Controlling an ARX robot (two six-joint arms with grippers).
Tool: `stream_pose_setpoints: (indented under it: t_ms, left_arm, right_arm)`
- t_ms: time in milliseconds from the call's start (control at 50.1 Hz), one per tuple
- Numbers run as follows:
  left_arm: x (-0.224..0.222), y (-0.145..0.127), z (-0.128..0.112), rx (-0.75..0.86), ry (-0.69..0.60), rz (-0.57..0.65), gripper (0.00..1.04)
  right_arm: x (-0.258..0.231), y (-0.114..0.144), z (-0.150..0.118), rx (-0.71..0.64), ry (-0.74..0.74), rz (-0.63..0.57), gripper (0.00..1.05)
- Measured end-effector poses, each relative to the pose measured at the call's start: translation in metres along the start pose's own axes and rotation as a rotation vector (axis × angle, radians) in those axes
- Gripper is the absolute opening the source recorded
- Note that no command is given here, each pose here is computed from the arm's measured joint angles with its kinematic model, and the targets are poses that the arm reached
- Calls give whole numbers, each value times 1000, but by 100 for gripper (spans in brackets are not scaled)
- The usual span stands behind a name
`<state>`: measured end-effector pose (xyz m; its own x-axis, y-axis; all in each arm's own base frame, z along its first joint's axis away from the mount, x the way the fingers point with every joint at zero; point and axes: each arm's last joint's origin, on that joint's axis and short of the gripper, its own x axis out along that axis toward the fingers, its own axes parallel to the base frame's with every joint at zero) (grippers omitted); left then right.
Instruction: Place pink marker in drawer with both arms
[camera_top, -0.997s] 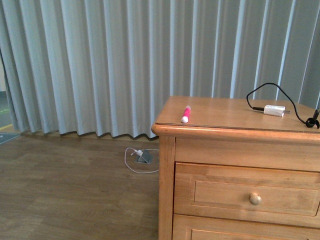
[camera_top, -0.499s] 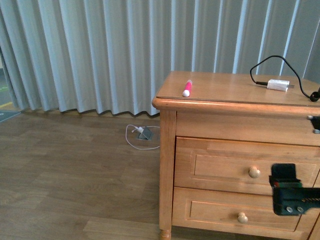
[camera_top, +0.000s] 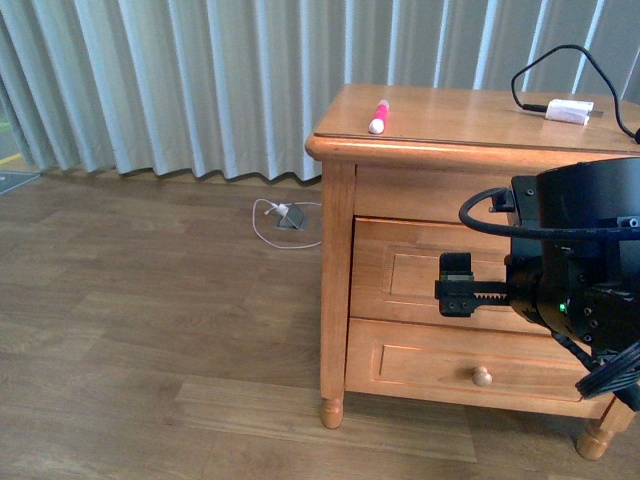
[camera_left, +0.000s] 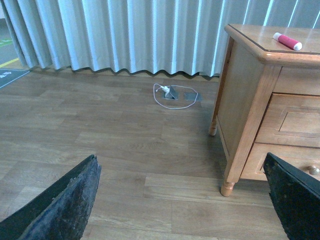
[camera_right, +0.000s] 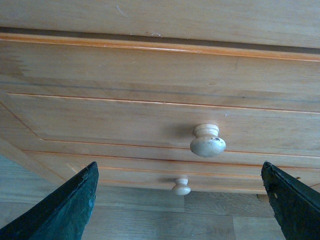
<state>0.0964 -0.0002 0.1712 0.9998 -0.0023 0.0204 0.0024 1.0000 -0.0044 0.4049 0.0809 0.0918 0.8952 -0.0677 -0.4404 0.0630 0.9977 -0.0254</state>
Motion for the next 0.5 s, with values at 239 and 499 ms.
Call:
stream_pose_setpoints:
  t_ms: [239,499]
  left_arm:
    - [0,0,0,0,0,0,99]
    - [0,0,0,0,0,0,99]
  right_arm:
    - [20,1,1,3,-12,-15,96]
    - [37,-14,-3,9,-4,-56,96]
